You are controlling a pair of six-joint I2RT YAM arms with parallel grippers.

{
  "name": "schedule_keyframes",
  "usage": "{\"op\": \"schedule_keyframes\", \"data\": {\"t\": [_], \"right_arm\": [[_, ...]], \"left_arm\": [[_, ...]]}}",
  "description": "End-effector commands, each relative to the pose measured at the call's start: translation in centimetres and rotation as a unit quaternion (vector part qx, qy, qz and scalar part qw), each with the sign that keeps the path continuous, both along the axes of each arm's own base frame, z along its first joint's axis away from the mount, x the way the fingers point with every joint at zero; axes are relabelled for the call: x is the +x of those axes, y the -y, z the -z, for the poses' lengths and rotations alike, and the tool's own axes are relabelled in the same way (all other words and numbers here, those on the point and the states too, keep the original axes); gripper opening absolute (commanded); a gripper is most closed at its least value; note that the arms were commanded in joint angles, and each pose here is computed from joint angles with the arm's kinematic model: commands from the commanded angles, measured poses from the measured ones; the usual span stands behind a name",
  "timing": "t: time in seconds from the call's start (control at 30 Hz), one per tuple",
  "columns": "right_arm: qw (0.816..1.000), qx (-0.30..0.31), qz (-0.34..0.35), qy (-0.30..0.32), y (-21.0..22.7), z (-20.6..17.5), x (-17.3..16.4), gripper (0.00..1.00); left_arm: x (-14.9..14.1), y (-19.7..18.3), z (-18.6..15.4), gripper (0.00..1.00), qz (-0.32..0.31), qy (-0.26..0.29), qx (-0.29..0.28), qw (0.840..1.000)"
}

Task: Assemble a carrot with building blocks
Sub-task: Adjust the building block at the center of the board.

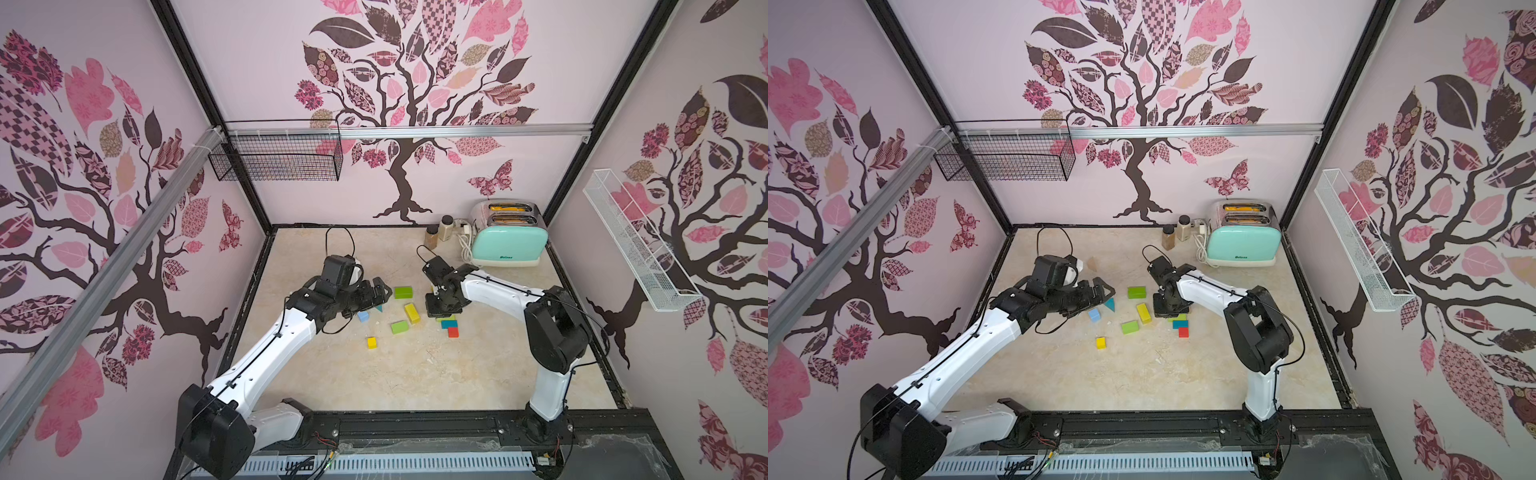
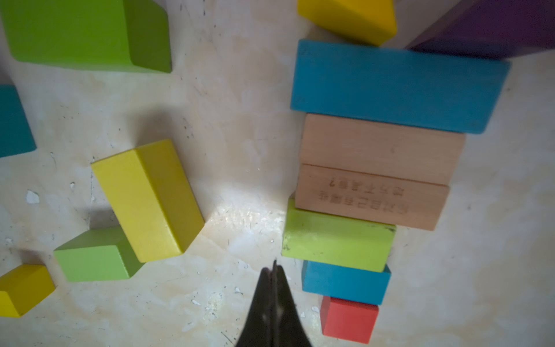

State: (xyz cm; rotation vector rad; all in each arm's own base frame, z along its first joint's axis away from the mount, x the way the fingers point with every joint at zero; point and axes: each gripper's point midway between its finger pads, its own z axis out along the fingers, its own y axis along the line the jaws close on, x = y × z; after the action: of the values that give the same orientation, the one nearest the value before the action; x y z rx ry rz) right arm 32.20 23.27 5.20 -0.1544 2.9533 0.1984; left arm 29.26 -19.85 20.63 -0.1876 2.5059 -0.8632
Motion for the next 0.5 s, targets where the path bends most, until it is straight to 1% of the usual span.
{"op": "schedule_keyframes", "data": {"t": [0.0, 0.17, 0.47], "right_arm": [[1.000, -0.010, 0.001, 0.007, -0.1, 0.5, 0.9, 0.00], [1.000, -0.013, -0.006, 0.003, -0.7, 1.5, 1.3, 0.00], [1.000, -0.021, -0.010, 0.006, -0.9, 1.5, 1.6, 0.00]], "left_arm": [[0.1, -0.1, -0.6, 0.98, -0.002, 0.011, -0.006, 1.000], [0.1, -0.1, -0.5, 0.98, -0.001, 0.009, -0.005, 1.000], [0.2, -0.1, -0.3, 0.98, -0.001, 0.007, -0.003, 1.000]]}}
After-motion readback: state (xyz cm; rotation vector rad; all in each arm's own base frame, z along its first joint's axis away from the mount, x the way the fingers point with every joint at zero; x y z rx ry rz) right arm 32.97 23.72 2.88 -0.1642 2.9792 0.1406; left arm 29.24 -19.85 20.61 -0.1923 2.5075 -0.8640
